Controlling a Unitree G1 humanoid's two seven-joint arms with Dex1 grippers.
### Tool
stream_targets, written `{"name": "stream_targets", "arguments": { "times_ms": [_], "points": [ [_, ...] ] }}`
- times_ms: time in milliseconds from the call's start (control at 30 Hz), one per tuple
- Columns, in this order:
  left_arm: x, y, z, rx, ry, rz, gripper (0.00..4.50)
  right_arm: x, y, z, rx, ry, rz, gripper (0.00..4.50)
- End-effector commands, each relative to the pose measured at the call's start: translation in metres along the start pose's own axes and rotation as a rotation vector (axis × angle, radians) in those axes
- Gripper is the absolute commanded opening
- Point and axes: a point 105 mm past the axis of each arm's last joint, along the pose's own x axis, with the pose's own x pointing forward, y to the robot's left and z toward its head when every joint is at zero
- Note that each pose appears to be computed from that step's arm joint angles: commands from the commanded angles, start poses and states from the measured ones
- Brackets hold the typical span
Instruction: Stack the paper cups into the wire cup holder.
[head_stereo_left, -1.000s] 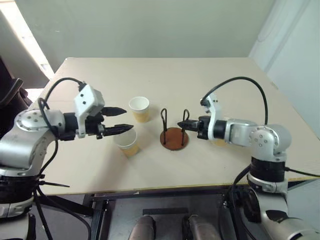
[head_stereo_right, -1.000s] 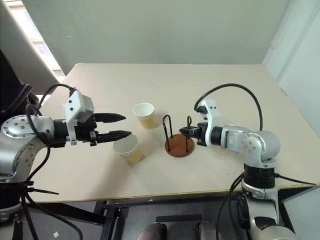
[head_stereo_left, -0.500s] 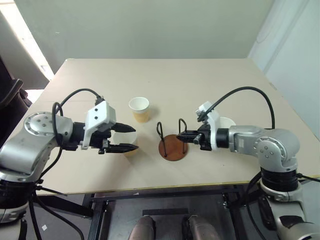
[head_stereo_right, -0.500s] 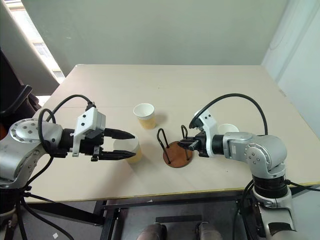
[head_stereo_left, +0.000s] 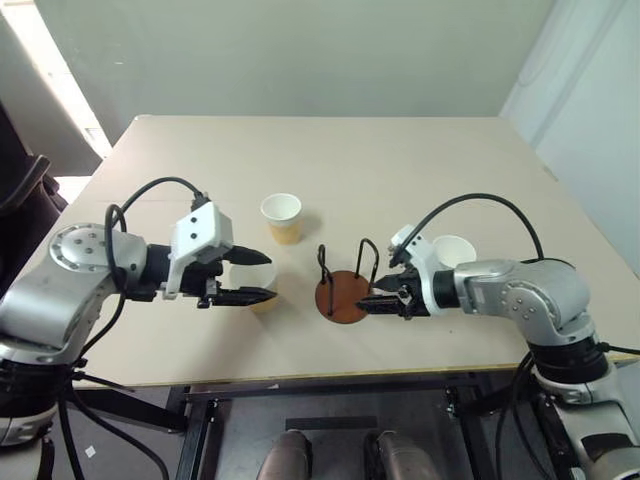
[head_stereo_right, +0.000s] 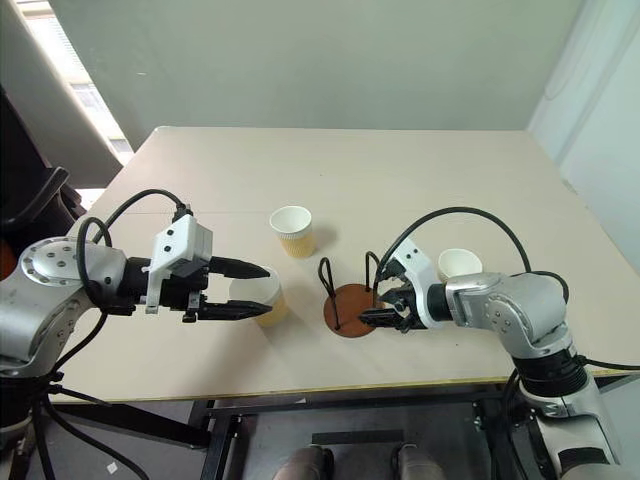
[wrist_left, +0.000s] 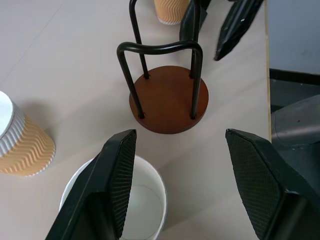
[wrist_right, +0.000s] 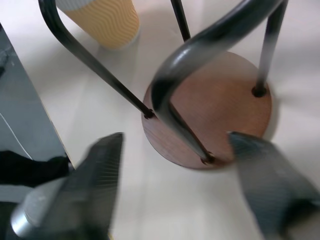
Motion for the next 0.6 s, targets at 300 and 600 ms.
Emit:
{"name": "stream_targets", "arguments": {
  "times_ms": [300, 600],
  "points": [
    [-0.008, 0.01, 0.024, 0.084, -0.068, 0.014, 3.06, -0.131, -0.021, 0.039, -0.623, 0.095, -0.03, 4.46],
    [-0.004, 0.005, 0.021, 0.076, -0.059, -0.004, 3.06, -0.106, -0.074, 0.015, -0.628, 0.212, -0.116, 4.46]
  ]
}}
